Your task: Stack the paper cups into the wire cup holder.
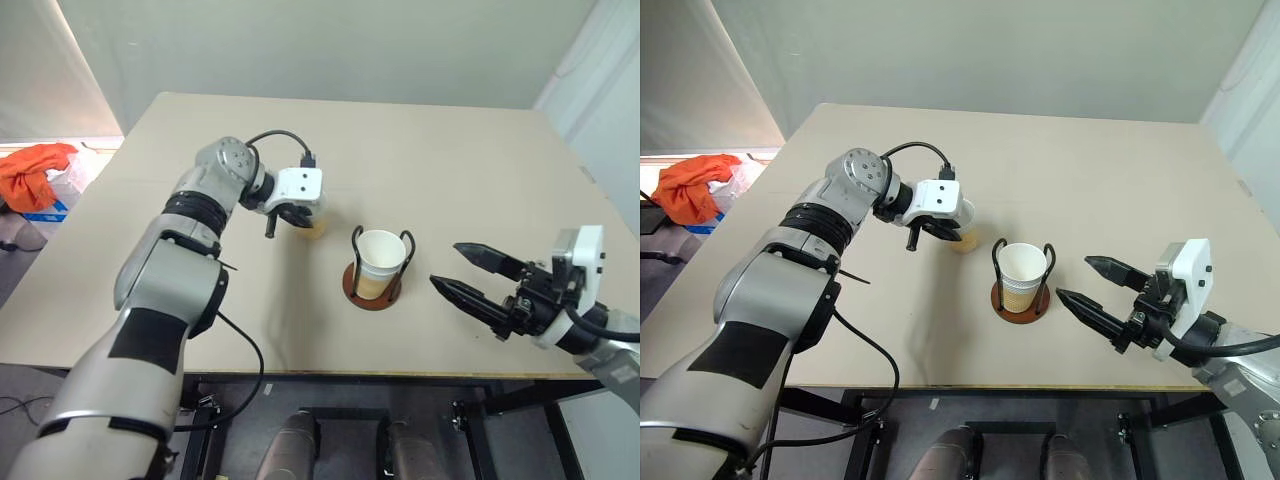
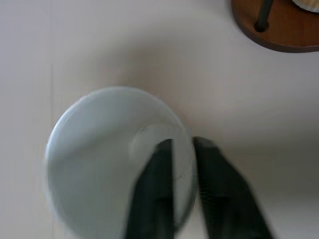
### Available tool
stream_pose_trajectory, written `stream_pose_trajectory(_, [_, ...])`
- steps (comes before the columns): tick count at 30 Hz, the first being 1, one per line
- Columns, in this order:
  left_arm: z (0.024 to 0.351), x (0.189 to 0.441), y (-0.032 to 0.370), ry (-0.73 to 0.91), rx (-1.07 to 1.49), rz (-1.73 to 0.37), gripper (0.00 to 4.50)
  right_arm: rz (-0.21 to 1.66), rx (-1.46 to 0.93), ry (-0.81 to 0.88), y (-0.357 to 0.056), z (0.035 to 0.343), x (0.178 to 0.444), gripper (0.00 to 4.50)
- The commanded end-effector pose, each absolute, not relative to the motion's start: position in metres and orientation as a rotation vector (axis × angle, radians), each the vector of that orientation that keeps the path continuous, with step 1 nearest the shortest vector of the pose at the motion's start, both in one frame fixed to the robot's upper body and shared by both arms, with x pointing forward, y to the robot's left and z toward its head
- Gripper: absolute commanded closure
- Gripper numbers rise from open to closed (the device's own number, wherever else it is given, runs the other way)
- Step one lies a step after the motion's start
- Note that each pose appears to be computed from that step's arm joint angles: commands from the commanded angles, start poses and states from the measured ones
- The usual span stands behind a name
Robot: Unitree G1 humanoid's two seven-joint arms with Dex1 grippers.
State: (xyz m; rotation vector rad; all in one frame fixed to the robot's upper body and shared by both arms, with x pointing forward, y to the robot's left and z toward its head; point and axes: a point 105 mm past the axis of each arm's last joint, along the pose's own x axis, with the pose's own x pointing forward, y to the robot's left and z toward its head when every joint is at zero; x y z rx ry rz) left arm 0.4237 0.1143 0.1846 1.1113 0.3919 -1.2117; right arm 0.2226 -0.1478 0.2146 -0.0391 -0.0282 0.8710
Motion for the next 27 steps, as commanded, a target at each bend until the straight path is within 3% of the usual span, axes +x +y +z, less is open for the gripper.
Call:
stream_pose_trajectory(1, [0.194,0.424,0.115,0.36,1.097,-1.208,4.49,0.872,-0.06,-0.064,-0.148,0.224,0.22,0.85])
stream_pose_trajectory(7, [0.27,0.401,0.11,0.159,0.928,-1.381,4.49,0.852,-0.081,-0.028,-0.165,0.22,0.215,0.85])
stream_pose_trajectory(12, [0.336,0.377,0.08,-0.152,1.021,-1.465,4.49,0.811,-0.12,0.045,-0.192,0.211,0.202,0.85])
stream_pose_trajectory(19, [0.327,0.333,0.05,-0.257,1.122,-1.748,4.49,0.77,-0.143,0.122,-0.202,0.196,0.191,0.85])
stream_pose_trajectory(27, [0.309,0.313,0.039,-0.241,1.179,-1.916,4.49,0.755,-0.141,0.178,-0.208,0.19,0.172,0.85])
